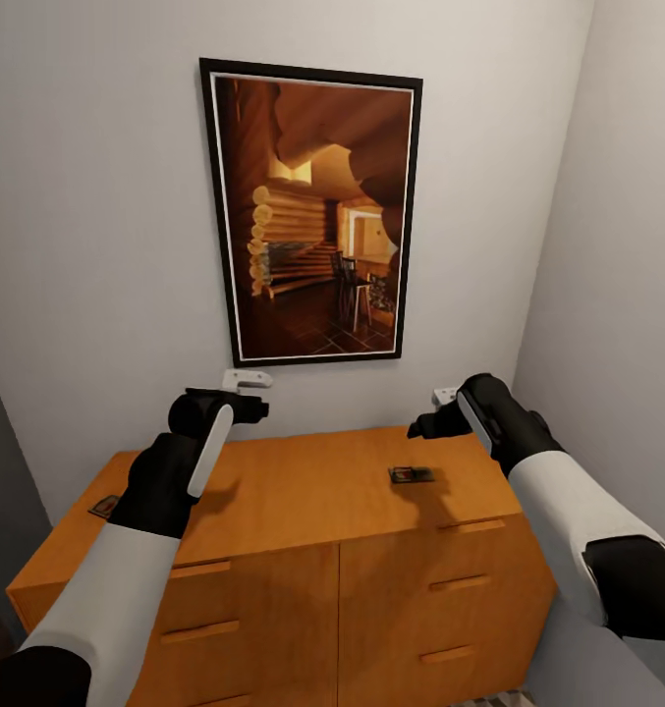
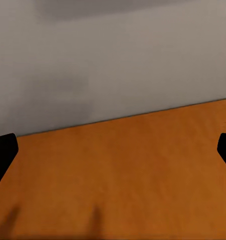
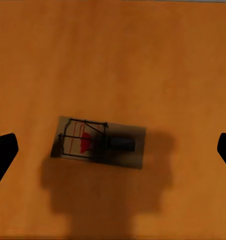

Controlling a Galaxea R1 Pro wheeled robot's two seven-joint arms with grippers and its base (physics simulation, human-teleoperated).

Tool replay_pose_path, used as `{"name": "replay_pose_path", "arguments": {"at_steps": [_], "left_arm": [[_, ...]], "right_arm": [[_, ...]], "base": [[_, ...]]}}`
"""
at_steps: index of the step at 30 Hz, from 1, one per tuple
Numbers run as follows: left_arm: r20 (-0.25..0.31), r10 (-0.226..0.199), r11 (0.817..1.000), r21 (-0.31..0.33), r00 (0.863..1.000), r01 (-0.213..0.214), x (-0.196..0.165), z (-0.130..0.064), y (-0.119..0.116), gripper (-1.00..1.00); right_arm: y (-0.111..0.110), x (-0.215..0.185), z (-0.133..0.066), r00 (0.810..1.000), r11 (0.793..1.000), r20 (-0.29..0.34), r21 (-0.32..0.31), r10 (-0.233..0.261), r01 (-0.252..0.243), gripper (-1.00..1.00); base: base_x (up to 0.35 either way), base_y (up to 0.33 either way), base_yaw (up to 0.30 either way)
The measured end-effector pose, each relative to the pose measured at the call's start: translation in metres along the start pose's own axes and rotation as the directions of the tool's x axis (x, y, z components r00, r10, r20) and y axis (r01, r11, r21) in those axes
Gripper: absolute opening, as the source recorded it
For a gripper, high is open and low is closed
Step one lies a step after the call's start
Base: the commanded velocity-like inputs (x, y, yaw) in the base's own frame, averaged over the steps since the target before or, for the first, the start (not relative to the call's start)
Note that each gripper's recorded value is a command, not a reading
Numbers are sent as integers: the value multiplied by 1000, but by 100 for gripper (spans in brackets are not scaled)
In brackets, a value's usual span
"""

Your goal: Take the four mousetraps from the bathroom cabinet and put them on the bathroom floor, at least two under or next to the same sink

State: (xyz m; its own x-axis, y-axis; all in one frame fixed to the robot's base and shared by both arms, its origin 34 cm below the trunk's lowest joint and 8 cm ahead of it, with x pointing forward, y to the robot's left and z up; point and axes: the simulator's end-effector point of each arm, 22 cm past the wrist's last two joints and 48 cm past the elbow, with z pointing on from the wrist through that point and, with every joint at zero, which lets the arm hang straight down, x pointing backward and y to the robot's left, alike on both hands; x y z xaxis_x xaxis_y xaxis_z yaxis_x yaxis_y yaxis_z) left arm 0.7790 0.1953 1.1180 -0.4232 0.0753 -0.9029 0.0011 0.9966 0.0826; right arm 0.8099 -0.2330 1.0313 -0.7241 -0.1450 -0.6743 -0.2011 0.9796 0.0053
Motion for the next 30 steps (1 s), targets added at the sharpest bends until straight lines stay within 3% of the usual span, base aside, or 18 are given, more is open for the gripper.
{"name": "replay_pose_path", "arguments": {"at_steps": [30], "left_arm": [[-3,-9,1000,16,1000,9,1,0,-4,100]], "right_arm": [[3,-12,-8,999,999,31,12,-33,33,100]], "base": [[71,-34,7]]}}
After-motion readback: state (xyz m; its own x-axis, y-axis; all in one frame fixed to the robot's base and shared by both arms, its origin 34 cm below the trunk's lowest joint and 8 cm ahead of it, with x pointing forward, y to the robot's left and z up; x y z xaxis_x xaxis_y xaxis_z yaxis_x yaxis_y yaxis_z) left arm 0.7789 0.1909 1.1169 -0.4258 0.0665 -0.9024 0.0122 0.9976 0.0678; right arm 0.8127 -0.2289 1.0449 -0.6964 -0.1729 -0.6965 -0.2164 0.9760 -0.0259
